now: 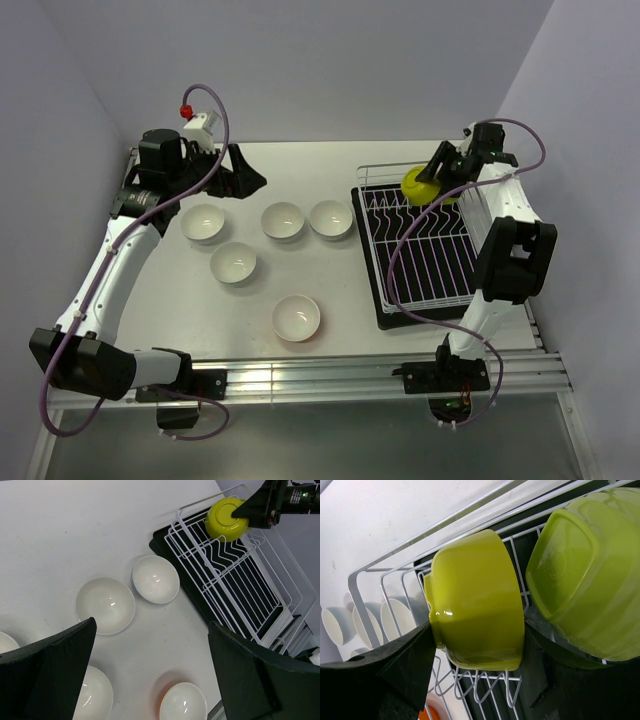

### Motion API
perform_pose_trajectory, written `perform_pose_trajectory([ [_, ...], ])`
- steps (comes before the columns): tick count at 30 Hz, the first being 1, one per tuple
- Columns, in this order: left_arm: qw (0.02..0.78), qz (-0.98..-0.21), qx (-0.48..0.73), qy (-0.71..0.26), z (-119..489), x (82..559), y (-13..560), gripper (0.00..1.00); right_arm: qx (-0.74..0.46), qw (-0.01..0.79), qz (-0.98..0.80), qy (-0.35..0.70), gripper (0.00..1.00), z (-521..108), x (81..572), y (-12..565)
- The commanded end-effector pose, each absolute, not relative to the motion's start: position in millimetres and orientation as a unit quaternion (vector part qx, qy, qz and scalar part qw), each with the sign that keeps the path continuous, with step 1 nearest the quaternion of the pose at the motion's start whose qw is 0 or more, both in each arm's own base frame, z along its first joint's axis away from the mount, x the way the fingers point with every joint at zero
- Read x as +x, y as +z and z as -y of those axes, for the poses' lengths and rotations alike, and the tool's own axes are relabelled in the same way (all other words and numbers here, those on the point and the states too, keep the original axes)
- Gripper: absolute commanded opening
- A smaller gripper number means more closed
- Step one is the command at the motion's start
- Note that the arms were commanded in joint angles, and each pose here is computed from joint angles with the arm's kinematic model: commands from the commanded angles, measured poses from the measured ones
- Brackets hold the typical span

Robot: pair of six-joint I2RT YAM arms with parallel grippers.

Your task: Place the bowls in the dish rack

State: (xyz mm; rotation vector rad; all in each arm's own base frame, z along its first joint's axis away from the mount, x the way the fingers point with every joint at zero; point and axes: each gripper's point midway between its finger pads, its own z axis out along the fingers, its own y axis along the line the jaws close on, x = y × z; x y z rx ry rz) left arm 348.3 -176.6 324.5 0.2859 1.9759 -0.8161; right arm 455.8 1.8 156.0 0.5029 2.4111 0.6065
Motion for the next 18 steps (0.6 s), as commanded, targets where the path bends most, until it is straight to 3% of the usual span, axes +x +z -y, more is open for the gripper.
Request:
perform_pose_trajectory([
  [1, 0.481, -0.8, 0.117, -0.338, 179.2, 351.9, 329.5, 1.0, 0.177, 0.297, -0.914, 0.214, 0.55, -3.5, 456.7, 156.7],
  [3, 0.481, -0.8, 0.117, -0.339, 179.5, 351.6, 330.9, 1.0, 0.176, 0.295, -0.914, 0.214, 0.59, -6.2, 455.7, 156.4],
  [4, 0.481, -0.8, 0.117, -0.339, 179.5, 351.6, 330.9, 0.99, 0.176, 0.294, -0.915, 0.214, 0.69, -6.9, 455.0, 156.3],
  [9, 0.481, -0.801, 0.117, -0.338, 179.2, 351.4, 330.6, 0.99, 0.175, 0.292, -0.917, 0.21, 0.75, -9.4, 453.5, 156.0],
  [12, 0.481, -0.801, 0.117, -0.338, 179.1, 351.1, 330.1, 1.0, 0.177, 0.287, -0.918, 0.21, 0.87, -10.0, 451.3, 154.2],
  [18, 0.478, -0.803, 0.115, -0.337, 179.0, 351.2, 328.3, 0.99, 0.176, 0.287, -0.92, 0.202, 0.85, -8.2, 448.6, 155.2],
])
